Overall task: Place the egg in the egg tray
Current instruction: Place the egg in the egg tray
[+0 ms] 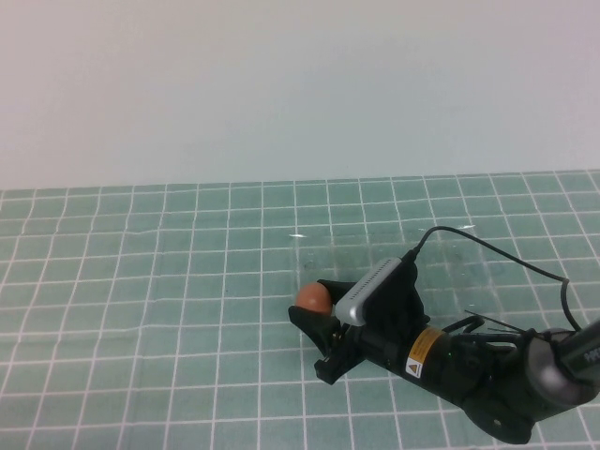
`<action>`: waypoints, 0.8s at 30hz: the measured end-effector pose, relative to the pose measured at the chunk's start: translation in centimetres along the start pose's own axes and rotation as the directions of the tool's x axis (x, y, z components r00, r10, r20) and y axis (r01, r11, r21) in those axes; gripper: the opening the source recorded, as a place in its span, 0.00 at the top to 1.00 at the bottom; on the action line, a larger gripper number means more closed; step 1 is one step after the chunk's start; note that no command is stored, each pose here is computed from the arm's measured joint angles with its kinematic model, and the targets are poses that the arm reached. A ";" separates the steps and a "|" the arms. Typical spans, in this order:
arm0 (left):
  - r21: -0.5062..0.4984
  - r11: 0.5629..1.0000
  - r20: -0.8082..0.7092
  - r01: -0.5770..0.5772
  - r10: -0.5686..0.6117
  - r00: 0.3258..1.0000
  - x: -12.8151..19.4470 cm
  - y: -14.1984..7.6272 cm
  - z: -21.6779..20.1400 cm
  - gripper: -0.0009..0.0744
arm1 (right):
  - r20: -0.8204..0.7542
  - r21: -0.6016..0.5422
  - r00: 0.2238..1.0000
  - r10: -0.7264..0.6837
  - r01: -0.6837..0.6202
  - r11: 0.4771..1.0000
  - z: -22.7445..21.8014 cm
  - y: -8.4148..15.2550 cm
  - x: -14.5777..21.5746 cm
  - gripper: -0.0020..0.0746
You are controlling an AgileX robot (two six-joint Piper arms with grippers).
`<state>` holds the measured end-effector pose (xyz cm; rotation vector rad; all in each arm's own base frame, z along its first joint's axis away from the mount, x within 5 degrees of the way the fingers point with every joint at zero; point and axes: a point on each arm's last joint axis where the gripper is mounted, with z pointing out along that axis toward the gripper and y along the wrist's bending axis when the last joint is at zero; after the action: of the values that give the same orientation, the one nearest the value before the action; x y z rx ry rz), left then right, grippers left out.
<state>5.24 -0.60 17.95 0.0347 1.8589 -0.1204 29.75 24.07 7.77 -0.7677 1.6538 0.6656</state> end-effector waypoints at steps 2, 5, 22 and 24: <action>0.000 1.000 0.000 0.000 0.000 1.000 0.0 0.0 0.0 0.99 | 0.001 0.005 1.000 0.003 -0.003 1.000 0.0 0.0 0.0 0.47; 0.000 1.000 0.000 0.000 0.000 1.000 0.0 0.0 0.0 0.99 | 0.002 0.009 1.000 0.005 -0.005 1.000 0.0 -0.1 0.0 0.46; 0.000 1.000 0.000 0.000 0.000 1.000 0.0 0.0 0.0 0.99 | 0.021 0.024 0.993 0.120 -0.121 0.992 0.0 -0.2 -0.2 0.24; 0.000 1.000 0.000 0.000 0.000 1.000 0.0 0.0 0.0 0.99 | 0.022 0.026 0.992 0.121 -0.122 0.992 0.0 -0.3 -0.2 0.24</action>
<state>5.24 -0.60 17.95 0.0347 1.8589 -0.1204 29.97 23.93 7.93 -0.6427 1.6974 0.7330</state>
